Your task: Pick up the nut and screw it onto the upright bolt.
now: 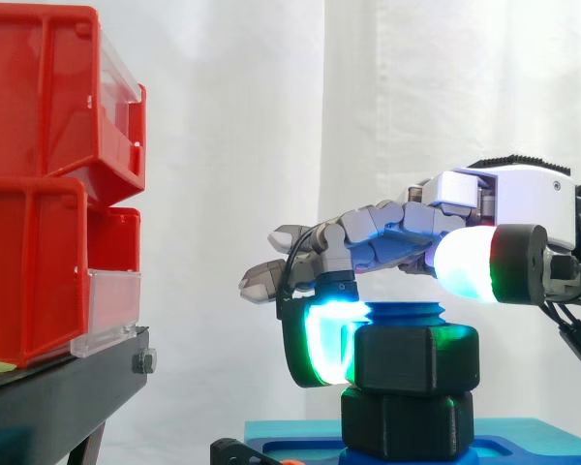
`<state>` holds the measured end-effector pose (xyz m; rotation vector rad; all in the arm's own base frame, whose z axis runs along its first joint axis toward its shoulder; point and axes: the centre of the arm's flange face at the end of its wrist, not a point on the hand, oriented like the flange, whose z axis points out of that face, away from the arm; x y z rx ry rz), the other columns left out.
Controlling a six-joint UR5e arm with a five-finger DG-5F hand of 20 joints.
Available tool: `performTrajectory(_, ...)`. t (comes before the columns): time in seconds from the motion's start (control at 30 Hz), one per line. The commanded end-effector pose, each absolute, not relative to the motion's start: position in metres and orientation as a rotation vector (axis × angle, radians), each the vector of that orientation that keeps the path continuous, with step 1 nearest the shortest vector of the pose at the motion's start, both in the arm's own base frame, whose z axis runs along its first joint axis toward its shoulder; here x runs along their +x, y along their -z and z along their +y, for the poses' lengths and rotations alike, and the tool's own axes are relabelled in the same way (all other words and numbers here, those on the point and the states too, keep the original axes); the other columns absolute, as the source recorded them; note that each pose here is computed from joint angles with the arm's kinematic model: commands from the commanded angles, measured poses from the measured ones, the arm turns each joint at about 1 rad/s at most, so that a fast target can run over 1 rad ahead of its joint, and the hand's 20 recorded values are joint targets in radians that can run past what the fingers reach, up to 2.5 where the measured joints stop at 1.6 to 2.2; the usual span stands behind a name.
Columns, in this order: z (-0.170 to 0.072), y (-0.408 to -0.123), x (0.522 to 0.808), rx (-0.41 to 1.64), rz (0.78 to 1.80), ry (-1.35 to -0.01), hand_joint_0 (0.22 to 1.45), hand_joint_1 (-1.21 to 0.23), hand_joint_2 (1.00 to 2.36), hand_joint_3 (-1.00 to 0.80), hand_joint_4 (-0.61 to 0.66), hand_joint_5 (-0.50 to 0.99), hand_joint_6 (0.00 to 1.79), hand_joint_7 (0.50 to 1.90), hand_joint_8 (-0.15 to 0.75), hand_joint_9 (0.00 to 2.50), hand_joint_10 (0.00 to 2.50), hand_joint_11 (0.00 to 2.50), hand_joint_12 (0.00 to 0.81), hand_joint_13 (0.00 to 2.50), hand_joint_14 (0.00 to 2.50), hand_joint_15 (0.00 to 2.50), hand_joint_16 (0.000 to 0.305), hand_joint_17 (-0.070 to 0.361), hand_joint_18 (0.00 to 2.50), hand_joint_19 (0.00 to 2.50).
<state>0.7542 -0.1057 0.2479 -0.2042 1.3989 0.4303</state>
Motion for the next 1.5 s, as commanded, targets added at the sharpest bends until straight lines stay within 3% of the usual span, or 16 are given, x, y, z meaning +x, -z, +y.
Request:
performTrajectory(0.0, -0.108, -0.248, 0.754, -0.204, 1.397, -0.43, 0.5, -0.13, 1.0, -0.5, 0.15, -0.17, 0.61, 1.22, 0.254, 0.47, 0.0, 0.0, 0.312, 0.28, 0.0, 0.0, 0.037, 0.083, 0.0, 0.0)
performTrajectory(0.4, -0.12, -0.25, 0.752, -0.222, 1.38, -0.405, 0.51, -0.13, 1.0, -0.5, 0.18, -0.11, 0.7, 1.13, 0.28, 0.68, 0.0, 0.0, 0.287, 0.43, 0.0, 0.0, 0.035, 0.078, 0.08, 0.0)
performTrajectory(0.6, -0.124, -0.25, 0.752, -0.223, 1.373, -0.402, 0.51, -0.14, 1.0, -0.5, 0.18, -0.07, 0.66, 1.2, 0.283, 0.75, 0.0, 0.0, 0.285, 0.47, 0.0, 0.0, 0.035, 0.079, 0.13, 0.0)
performTrajectory(0.7, -0.123, -0.253, 0.754, -0.236, 1.352, -0.405, 0.5, -0.14, 1.0, -0.5, 0.18, -0.07, 0.5, 1.4, 0.275, 0.73, 0.0, 0.0, 0.29, 0.45, 0.0, 0.0, 0.035, 0.08, 0.12, 0.0)
performTrajectory(0.87, -0.122, -0.254, 0.754, -0.252, 1.337, -0.413, 0.49, -0.12, 1.0, -0.5, 0.24, -0.14, 0.5, 1.02, 0.254, 0.64, 0.0, 0.0, 0.302, 0.4, 0.0, 0.0, 0.039, 0.087, 0.07, 0.0)
performTrajectory(1.03, -0.121, -0.26, 0.756, -0.262, 1.318, -0.416, 0.49, -0.11, 1.0, -0.5, 0.21, -0.16, 0.5, 0.81, 0.238, 0.58, 0.0, 0.0, 0.298, 0.35, 0.0, 0.0, 0.04, 0.091, 0.02, 0.0)
performTrajectory(1.17, -0.118, -0.261, 0.757, -0.271, 1.315, -0.425, 0.49, -0.1, 1.0, -0.5, 0.2, -0.17, 0.5, 0.73, 0.232, 0.53, 0.0, 0.0, 0.302, 0.3, 0.0, 0.0, 0.042, 0.095, 0.0, 0.0)
performTrajectory(1.47, -0.101, -0.261, 0.76, -0.283, 1.312, -0.443, 0.48, -0.09, 1.0, -0.5, 0.2, -0.17, 0.5, 0.71, 0.228, 0.5, 0.0, 0.0, 0.309, 0.27, 0.0, 0.0, 0.042, 0.095, 0.0, 0.0)
